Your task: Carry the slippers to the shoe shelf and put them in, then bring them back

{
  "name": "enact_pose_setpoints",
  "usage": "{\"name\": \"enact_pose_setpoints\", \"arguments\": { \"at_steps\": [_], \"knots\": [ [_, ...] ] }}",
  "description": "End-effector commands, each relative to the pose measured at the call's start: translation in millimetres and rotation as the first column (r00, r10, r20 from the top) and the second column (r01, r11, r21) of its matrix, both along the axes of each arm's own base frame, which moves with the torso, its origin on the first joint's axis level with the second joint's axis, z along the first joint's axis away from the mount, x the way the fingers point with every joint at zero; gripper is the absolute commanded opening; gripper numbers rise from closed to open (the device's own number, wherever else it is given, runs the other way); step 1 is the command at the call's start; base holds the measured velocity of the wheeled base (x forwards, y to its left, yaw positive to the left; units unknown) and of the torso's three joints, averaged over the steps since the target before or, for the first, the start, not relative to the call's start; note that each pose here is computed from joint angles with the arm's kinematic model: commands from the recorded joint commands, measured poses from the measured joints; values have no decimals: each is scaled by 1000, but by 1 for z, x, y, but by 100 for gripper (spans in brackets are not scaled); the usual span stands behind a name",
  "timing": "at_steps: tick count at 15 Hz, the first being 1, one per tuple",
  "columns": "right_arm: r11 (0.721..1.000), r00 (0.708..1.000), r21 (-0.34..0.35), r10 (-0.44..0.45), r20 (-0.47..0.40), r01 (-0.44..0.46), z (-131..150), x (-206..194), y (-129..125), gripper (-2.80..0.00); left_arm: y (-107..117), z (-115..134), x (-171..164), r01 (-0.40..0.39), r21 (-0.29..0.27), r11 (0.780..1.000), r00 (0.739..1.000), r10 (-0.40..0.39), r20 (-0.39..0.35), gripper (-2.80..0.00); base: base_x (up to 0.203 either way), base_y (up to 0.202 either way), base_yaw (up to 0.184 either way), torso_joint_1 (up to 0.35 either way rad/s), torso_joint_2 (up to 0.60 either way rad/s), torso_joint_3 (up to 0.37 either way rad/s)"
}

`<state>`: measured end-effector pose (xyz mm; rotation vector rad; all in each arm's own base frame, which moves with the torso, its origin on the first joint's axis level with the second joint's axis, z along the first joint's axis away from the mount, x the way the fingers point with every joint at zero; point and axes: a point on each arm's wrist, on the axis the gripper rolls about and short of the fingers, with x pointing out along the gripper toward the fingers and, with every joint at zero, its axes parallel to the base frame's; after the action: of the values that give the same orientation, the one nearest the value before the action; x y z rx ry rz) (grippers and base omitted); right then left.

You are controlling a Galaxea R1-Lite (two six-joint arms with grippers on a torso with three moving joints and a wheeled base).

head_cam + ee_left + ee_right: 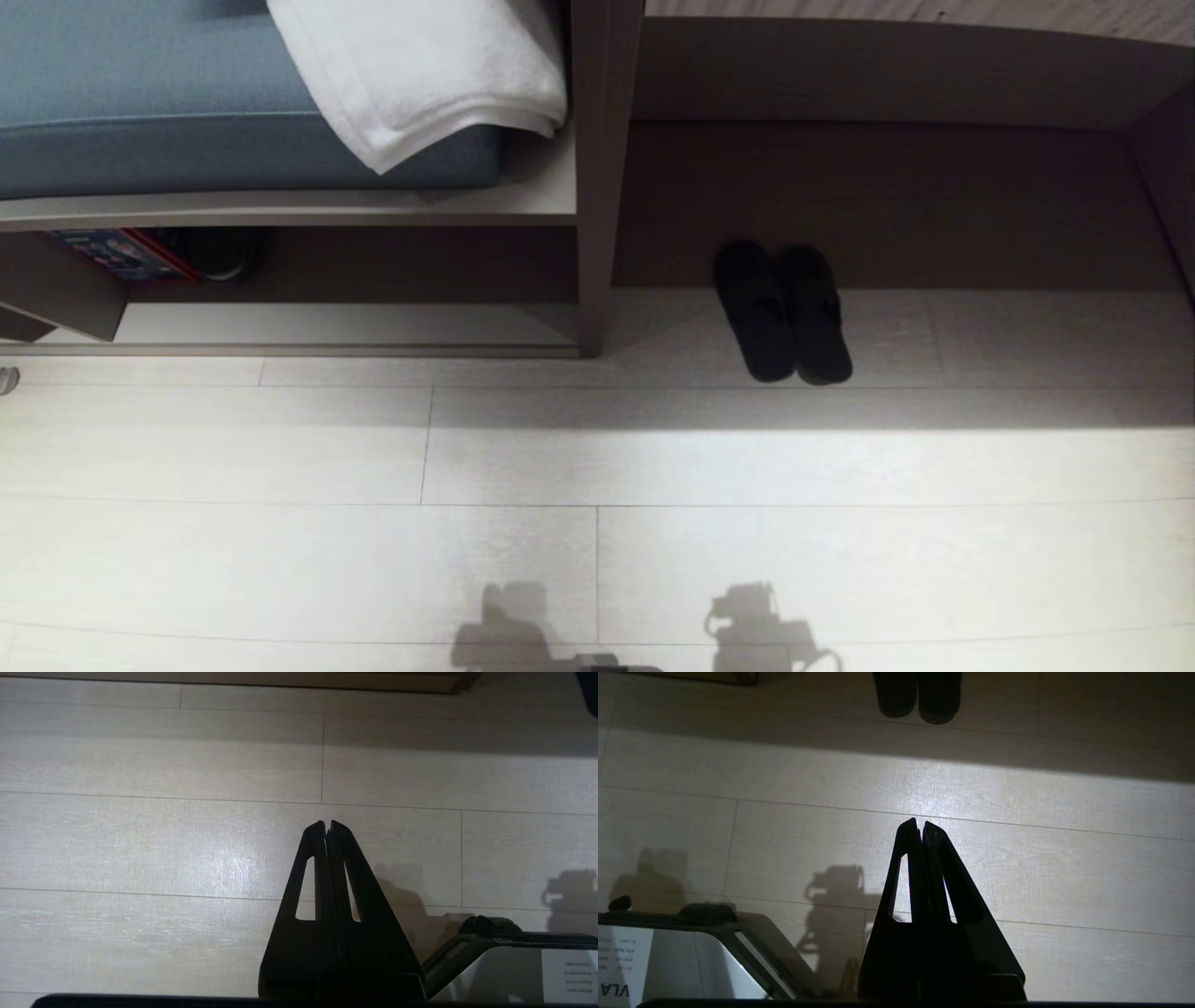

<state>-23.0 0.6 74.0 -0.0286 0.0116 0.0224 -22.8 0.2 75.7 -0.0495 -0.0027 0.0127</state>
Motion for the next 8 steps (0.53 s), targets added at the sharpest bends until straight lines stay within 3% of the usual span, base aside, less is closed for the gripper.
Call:
{"name": "enact_pose_setpoints", "arguments": {
  "at_steps": [1, 8],
  "knots": [
    [1000, 1000, 0, 1, -3, -1, 0, 0, 0, -280, 0, 0, 0, -1, -1, 1000, 1000, 1, 0, -280, 0, 0, 0, 2, 2, 209],
    [1000, 1000, 0, 1, -3, -1, 0, 0, 0, -280, 0, 0, 0, -1, -1, 1000, 1000, 1, -1, -280, 0, 0, 0, 4, 1, 200]
  ]
}}
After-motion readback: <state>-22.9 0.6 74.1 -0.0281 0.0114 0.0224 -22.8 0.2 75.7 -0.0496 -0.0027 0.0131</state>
